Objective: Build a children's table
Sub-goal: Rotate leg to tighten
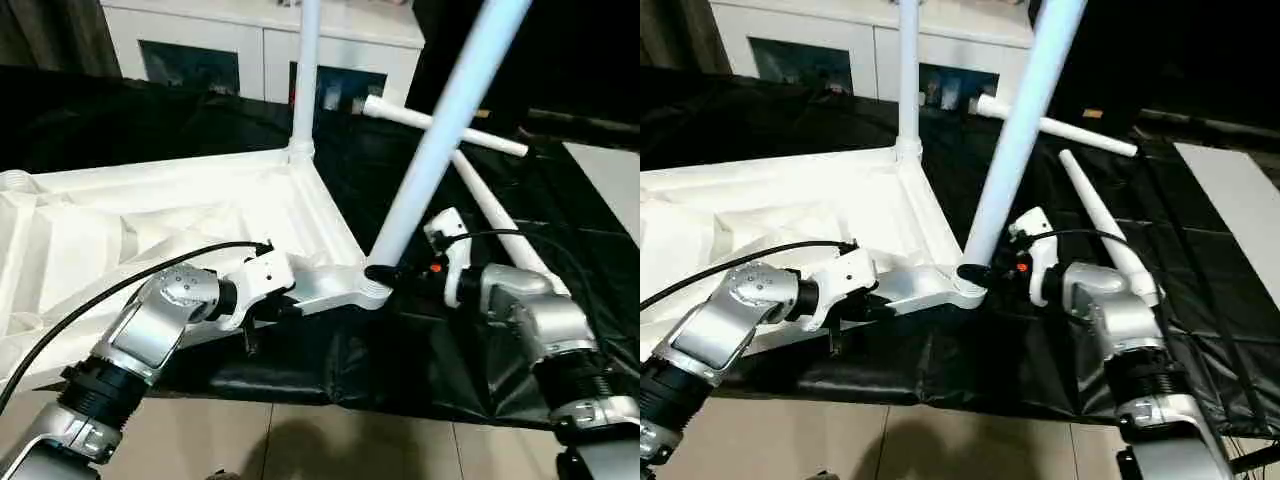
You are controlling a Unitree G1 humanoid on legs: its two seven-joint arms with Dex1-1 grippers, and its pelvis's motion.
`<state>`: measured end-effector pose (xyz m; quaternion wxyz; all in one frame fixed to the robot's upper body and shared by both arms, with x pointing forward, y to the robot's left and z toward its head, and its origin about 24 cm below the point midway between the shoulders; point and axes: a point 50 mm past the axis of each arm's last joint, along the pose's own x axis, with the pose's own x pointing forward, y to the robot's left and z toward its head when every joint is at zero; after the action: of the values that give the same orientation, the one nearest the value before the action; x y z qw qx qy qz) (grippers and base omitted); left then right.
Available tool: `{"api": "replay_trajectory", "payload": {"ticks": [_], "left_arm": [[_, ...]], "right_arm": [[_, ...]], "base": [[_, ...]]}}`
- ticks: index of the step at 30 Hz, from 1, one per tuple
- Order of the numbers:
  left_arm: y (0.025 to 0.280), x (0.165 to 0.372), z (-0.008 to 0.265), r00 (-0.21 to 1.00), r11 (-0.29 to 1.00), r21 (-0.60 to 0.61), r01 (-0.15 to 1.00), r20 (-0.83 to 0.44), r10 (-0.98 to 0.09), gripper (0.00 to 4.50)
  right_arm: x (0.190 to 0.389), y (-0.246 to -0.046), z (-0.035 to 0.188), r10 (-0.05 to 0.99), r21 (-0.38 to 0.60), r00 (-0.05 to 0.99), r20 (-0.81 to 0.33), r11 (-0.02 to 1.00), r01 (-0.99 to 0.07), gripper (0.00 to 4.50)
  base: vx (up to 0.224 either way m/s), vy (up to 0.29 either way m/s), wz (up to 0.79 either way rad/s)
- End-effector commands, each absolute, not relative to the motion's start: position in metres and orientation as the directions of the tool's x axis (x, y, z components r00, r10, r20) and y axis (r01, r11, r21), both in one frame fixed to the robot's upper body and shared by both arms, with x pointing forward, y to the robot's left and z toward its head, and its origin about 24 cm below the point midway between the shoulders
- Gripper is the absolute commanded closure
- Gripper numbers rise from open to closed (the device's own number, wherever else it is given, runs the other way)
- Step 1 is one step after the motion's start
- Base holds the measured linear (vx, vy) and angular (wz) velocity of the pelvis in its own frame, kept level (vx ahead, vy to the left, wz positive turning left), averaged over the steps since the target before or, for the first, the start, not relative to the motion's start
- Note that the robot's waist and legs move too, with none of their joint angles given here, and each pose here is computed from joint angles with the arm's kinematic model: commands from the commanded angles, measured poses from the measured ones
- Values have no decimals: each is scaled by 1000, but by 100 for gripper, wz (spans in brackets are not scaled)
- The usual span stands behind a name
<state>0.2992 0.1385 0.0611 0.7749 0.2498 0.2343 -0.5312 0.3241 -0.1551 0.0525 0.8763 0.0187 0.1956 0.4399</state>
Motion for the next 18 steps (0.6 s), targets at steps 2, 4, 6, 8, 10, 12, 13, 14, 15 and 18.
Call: {"api": "replay_trajectory", "payload": {"ticks": [2, 4, 6, 8, 10, 12, 13, 14, 15, 18], "left_arm": [[126, 314, 73, 425, 383, 198, 902, -558, -713, 450], [126, 317, 72, 444, 407, 199, 892, -557, -702, 450], [121, 323, 69, 475, 444, 204, 873, -564, -675, 450], [115, 326, 70, 490, 464, 200, 863, -556, -672, 450], [111, 328, 71, 497, 475, 196, 858, -550, -671, 450], [92, 335, 74, 525, 514, 186, 838, -534, -663, 450], [82, 337, 75, 542, 540, 176, 823, -528, -654, 450], [72, 338, 77, 549, 555, 163, 816, -521, -654, 450], [72, 338, 77, 549, 555, 163, 816, -521, -654, 450], [53, 340, 80, 564, 584, 139, 800, -507, -652, 450]], "right_arm": [[314, -158, 6, 620, 222, 590, -517, 763, -607, 226], [314, -156, 1, 590, 218, 610, -529, 789, -574, 226], [317, -150, -11, 484, 206, 679, -552, 868, -452, 227], [319, -144, -15, 428, 222, 714, -554, 903, -368, 227], [321, -141, -17, 399, 231, 730, -554, 917, -326, 227], [327, -130, -19, 308, 267, 781, -543, 945, -187, 227], [330, -126, -19, 266, 281, 796, -543, 951, -127, 228], [332, -123, -19, 223, 288, 808, -545, 955, -69, 228], [332, -123, -19, 223, 288, 808, -545, 955, -69, 228], [335, -118, -19, 129, 289, 818, -560, 956, 47, 228]], "base": [[0, 0, 0], [-26, -2, 0], [-55, -1, -1], [0, 0, 0], [-27, 9, -4], [-66, 27, -1], [-66, 41, 1], [-48, 59, -6], [-48, 59, -6], [-11, 20, -2]]}}
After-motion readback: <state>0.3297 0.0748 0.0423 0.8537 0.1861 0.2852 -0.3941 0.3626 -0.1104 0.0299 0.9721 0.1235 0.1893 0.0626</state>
